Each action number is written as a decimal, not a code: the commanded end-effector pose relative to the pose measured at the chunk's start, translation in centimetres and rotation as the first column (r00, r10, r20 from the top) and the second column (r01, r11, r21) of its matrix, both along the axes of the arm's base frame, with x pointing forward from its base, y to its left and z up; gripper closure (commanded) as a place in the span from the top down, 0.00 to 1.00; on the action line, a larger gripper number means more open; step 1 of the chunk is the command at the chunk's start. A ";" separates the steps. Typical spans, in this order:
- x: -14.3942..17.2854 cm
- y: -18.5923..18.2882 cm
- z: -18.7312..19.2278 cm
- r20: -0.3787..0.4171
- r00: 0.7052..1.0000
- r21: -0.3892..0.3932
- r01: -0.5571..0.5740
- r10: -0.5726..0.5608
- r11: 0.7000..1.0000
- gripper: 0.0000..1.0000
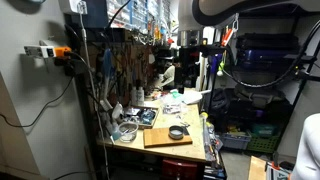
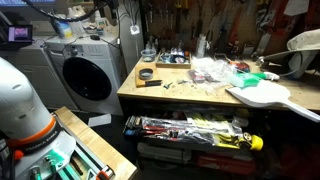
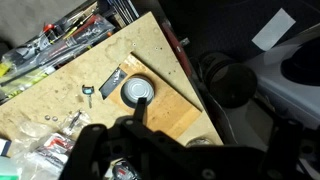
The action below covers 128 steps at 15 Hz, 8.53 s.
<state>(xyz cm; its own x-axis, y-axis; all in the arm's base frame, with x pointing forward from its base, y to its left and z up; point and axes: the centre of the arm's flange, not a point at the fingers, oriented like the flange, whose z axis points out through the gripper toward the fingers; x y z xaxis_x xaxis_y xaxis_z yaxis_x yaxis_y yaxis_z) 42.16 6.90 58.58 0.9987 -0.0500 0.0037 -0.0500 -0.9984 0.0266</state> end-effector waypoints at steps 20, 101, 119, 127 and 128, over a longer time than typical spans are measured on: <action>0.2 -10.7 -3.2 0.076 0.954 -0.009 0.292 -0.290 0.956 1.00; 11.9 -66.5 -45.7 0.268 0.488 0.041 0.856 -0.831 0.516 1.00; 13.3 -67.5 -49.8 0.228 0.422 0.025 0.898 -0.877 0.438 0.60; 13.1 -67.0 -49.7 0.188 0.455 0.011 0.885 -0.870 0.465 0.82; 13.0 -66.9 -49.6 0.188 0.464 0.007 0.881 -0.866 0.474 0.81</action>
<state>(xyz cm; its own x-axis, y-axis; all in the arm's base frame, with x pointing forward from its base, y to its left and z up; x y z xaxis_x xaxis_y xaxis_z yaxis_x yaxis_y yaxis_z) 54.51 -58.54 9.73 0.3992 -0.8943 0.2021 -0.9129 -0.4082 -0.0028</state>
